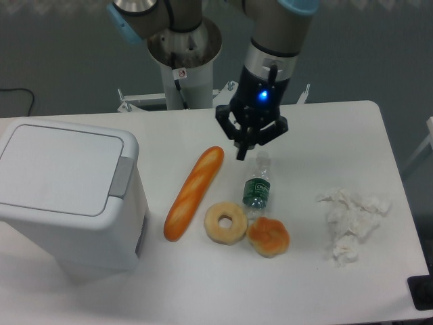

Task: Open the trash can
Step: 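Swing the gripper over the water bottle toward the baguette, then lower the gripper onto the lid edge of the white trash can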

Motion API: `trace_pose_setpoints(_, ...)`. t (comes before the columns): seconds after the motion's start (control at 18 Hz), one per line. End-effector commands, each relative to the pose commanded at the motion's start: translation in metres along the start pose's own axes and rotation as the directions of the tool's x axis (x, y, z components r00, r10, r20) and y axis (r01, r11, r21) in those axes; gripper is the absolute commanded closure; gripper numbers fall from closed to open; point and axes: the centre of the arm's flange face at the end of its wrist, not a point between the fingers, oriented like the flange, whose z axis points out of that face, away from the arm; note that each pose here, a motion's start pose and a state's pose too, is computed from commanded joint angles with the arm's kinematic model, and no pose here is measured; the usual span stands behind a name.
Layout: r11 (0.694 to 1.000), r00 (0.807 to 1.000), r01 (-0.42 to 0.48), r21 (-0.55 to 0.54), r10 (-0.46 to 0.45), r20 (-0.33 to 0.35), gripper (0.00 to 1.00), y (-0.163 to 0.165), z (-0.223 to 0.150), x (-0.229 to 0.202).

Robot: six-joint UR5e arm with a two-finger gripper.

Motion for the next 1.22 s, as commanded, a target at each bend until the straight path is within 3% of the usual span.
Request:
trace_pose_setpoints(0.28,0.998,0.998,0.015,0.057,-0.011,-0.065,0.91,-0.014,-0.011,0.029)
trace_pose_setpoints(0.56,0.994,0.997,-0.014,0.11,0.023,-0.08,0.91,-0.03,0.0,0.057)
trace_pose_setpoints(1.22,0.997,0.99,-0.021,0.068,0.03,-0.141,0.91,-0.036,0.033,0.092)
